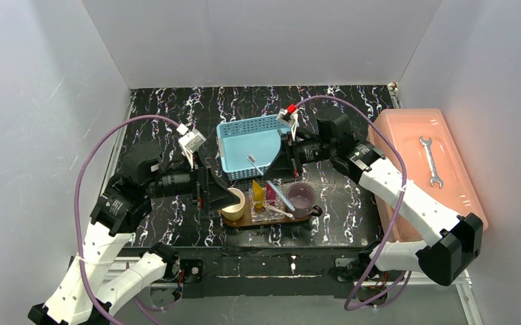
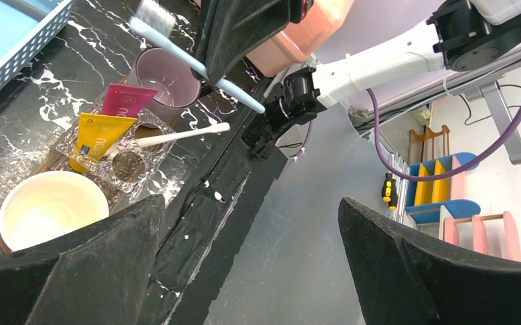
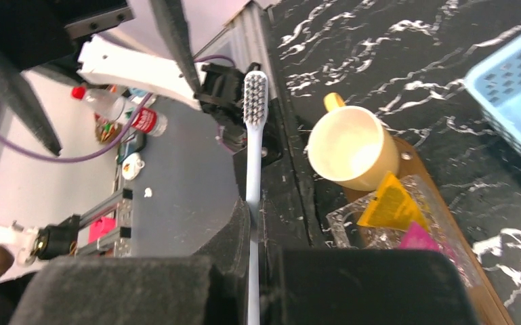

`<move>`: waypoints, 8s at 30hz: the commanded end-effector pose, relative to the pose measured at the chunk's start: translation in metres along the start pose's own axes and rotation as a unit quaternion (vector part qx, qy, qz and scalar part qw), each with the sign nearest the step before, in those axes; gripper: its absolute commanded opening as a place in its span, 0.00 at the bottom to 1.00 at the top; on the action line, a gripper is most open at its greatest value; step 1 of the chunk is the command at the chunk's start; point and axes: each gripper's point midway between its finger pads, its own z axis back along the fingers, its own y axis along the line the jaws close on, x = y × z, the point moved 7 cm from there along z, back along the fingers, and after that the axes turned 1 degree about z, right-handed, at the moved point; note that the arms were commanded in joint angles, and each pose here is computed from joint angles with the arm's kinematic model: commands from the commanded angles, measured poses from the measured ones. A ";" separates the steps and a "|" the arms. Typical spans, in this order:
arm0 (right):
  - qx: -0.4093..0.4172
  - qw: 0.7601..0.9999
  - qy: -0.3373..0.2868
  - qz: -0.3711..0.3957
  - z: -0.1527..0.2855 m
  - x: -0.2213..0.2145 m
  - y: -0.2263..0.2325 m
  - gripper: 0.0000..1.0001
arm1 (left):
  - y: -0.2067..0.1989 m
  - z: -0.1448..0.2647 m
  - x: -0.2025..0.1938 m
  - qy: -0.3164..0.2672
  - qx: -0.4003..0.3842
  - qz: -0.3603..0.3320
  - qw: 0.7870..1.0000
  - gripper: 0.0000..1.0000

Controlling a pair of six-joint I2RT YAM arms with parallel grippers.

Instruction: Prepare toiletry sets of a toothbrush and toothpaste on the tray

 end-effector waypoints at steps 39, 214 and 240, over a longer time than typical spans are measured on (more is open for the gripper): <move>0.212 0.974 -0.001 0.073 -0.035 -0.012 0.087 0.01 | -0.031 0.005 0.017 -0.007 -0.111 -0.039 0.993 0.45; -0.295 0.948 -0.082 0.087 0.031 -0.018 0.022 0.52 | 0.039 -0.112 -0.076 -0.077 0.326 -0.204 0.920 0.00; -0.299 0.948 -0.075 0.080 0.030 -0.025 0.017 0.56 | 0.042 -0.119 -0.083 -0.053 0.327 -0.219 0.918 0.13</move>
